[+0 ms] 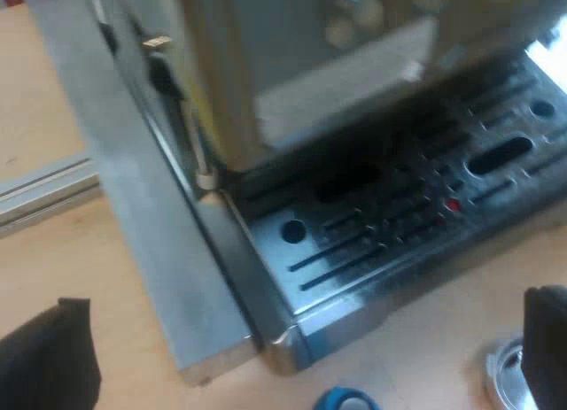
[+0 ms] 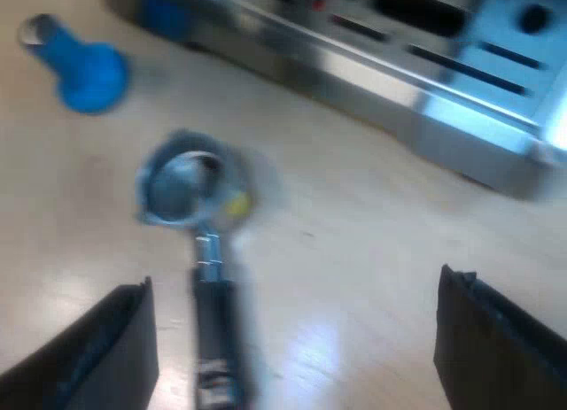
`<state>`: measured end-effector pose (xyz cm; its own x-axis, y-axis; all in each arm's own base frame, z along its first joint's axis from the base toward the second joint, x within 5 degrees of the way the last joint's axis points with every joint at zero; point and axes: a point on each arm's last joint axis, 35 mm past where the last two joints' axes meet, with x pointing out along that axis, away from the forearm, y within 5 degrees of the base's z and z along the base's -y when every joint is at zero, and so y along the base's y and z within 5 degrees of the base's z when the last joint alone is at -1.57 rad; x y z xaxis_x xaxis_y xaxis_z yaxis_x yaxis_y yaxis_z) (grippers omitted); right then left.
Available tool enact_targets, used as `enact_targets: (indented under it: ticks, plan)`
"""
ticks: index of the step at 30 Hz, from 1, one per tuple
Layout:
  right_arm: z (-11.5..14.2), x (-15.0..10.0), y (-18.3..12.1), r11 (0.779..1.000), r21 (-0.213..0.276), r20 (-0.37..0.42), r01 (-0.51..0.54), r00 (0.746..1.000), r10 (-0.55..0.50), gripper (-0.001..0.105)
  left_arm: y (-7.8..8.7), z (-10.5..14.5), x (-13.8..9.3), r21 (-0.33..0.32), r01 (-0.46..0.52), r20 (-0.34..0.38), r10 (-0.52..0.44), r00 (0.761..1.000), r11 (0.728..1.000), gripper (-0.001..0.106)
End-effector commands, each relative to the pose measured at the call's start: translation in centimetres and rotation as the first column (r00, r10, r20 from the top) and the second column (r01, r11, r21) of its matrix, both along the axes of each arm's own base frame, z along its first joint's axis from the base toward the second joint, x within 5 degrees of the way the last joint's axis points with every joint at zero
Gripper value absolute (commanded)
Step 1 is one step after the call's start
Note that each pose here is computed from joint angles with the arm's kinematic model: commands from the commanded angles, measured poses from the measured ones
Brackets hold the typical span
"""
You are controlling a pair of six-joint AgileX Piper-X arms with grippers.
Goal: Grind coffee beans and then tamp
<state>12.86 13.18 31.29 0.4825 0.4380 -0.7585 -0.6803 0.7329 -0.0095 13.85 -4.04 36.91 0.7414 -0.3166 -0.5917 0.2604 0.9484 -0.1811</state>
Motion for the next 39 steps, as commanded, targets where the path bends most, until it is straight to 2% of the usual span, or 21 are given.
enact_targets:
  ticks: [1, 5, 8, 10, 12, 14, 16, 18, 20, 22, 24, 29, 30, 34, 37, 39]
  plan:
    - [0.5, -0.2, -1.8, 0.999, -0.024, -0.012, 0.044, 0.999, -0.044, 0.067, 0.8, 0.3, 0.0, -0.051, -0.034, -0.026, 0.032, 0.999, 0.998, 0.1]
    - [1.0, -0.3, -4.8, 0.988, -0.06, 0.003, 0.142, 0.99, -0.142, 0.067, 2.3, 0.0, 0.0, -0.111, -0.137, -0.083, 0.128, 0.988, 0.984, 0.098]
    - [1.3, -0.5, -6.6, 0.975, -0.084, 0.017, 0.208, 0.978, -0.207, 0.067, 2.8, -0.2, -0.3, -0.102, -0.174, -0.114, 0.162, 0.98, 0.979, 0.098]
    - [1.4, -0.7, -7.8, 0.958, -0.095, 0.018, 0.27, 0.963, -0.27, 0.067, 2.8, -0.3, -0.6, -0.096, -0.172, -0.121, 0.16, 0.98, 0.98, 0.098]
    - [1.5, -0.9, -9.3, 0.93, -0.107, 0.021, 0.351, 0.936, -0.351, 0.067, 2.8, -0.3, -1.1, -0.091, -0.172, -0.126, 0.16, 0.979, 0.981, 0.098]
    - [1.7, -0.9, -10.5, 0.909, -0.093, 0.023, 0.407, 0.913, -0.407, 0.067, 2.8, -0.2, -1.5, -0.087, -0.17, -0.122, 0.159, 0.98, 0.982, 0.098]
    - [1.9, -1.1, -11.2, 0.907, -0.059, 0.019, 0.417, 0.909, -0.417, 0.067, 2.9, 0.0, -2.1, -0.089, -0.169, -0.11, 0.159, 0.981, 0.982, 0.098]
    - [2.1, -1.5, -12.1, 0.896, -0.02, 0.021, 0.445, 0.896, -0.444, 0.067, 2.9, 0.2, -2.9, -0.093, -0.168, -0.092, 0.159, 0.983, 0.981, 0.098]
    - [2.4, -2.1, -12.7, 0.882, -0.007, 0.039, 0.472, 0.881, -0.471, 0.067, 2.9, 0.4, -3.8, -0.086, -0.158, -0.075, 0.152, 0.986, 0.984, 0.098]
    - [2.5, -2.5, -13.1, 0.872, -0.017, 0.061, 0.49, 0.871, -0.488, 0.067, 2.9, 0.5, -4.5, -0.086, -0.155, -0.062, 0.15, 0.987, 0.984, 0.098]
    - [2.9, -3.9, -13.4, 0.88, -0.043, 0.126, 0.473, 0.876, -0.465, 0.067, 3.0, 0.9, -6.0, -0.086, -0.161, -0.019, 0.16, 0.987, 0.983, 0.098]
    - [3.6, -7.0, -13.1, 0.882, -0.01, 0.22, 0.47, 0.862, -0.457, 0.067, 3.3, 1.5, -9.7, -0.087, -0.186, 0.096, 0.194, 0.976, 0.979, 0.098]
    - [3.9, -8.1, -13.1, 0.881, 0.006, 0.263, 0.474, 0.849, -0.459, 0.067, 3.4, 1.6, -10.7, -0.085, -0.195, 0.126, 0.204, 0.971, 0.977, 0.098]
    - [4.2, -10.5, -12.9, 0.881, 0.048, 0.352, 0.471, 0.817, -0.456, 0.067, 3.6, 1.4, -13.7, -0.072, -0.206, 0.207, 0.217, 0.954, 0.976, 0.098]
    - [4.3, -12.2, -12.8, 0.879, 0.083, 0.409, 0.47, 0.788, -0.46, 0.067, 3.7, 1.2, -16.0, -0.084, -0.212, 0.281, 0.227, 0.932, 0.974, 0.098]
    - [4.3, -13.5, -12.7, 0.874, 0.119, 0.447, 0.471, 0.761, -0.471, 0.067, 3.8, 0.9, -17.9, -0.095, -0.219, 0.34, 0.239, 0.91, 0.971, 0.098]
